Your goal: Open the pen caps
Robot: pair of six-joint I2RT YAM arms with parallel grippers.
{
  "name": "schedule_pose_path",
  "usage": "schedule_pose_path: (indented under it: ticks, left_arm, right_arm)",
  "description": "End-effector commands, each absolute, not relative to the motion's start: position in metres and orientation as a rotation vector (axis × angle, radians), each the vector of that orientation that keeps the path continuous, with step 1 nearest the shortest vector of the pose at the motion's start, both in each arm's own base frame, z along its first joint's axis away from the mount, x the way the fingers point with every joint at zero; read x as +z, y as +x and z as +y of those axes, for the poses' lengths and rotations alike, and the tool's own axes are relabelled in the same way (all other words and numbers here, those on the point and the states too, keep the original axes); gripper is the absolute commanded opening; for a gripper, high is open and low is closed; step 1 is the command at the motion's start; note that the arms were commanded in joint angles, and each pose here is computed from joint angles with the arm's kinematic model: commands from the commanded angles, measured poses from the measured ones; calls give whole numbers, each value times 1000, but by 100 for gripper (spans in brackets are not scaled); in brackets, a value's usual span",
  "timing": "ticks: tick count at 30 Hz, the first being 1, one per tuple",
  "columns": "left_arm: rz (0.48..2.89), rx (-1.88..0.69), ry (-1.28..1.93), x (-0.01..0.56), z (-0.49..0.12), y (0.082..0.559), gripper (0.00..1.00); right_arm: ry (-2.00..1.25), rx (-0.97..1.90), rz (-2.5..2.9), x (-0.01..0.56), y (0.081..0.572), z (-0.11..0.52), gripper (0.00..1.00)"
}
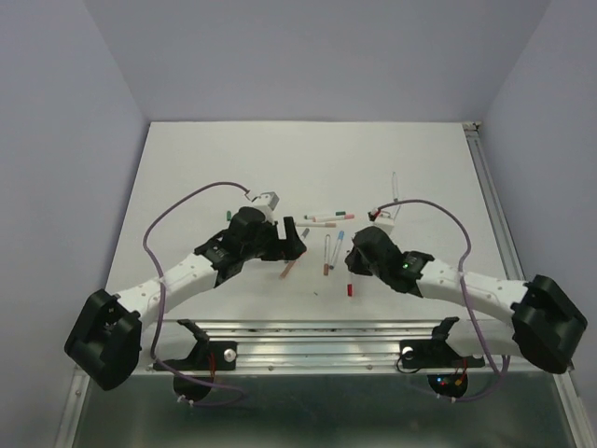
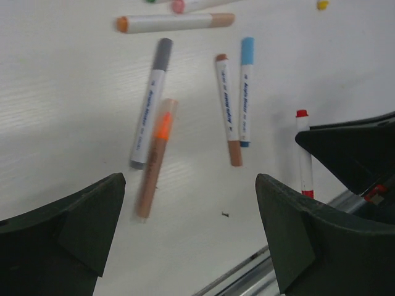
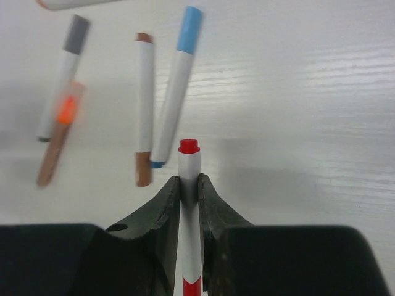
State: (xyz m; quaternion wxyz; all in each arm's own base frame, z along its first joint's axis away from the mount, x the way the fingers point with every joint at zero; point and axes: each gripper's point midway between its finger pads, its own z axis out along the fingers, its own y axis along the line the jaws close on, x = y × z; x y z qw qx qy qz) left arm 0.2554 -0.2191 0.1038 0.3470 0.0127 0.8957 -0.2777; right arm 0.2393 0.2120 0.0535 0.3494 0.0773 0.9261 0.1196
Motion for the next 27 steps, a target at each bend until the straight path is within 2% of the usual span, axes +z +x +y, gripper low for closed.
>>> schedule_pose_path:
  ticks: [1,3,10,17,21,27]
  left_arm:
    - [2139,-1027,230,158,-273,233,99]
    - [2103,-1097,283,169,-288,223,99]
    - [2002,-1282,414,202,-330,201,99]
    - [2025,-1331,476,200,-356,194,96]
    - [2034,-1326,483,195,-361,193,84]
    - [2032,-1323,488,196,-364,195,77]
  right_arm:
    - [61,749,2124,127,245,259,1]
    - [45,869,2017,159,241,264,1]
    - [136,952,1799,225,250,256,1]
    - [336,952,1773,230,261,243,1]
    - [469,892,1761,226,268,227,1]
    - [538,897,1747,226,269,222,1]
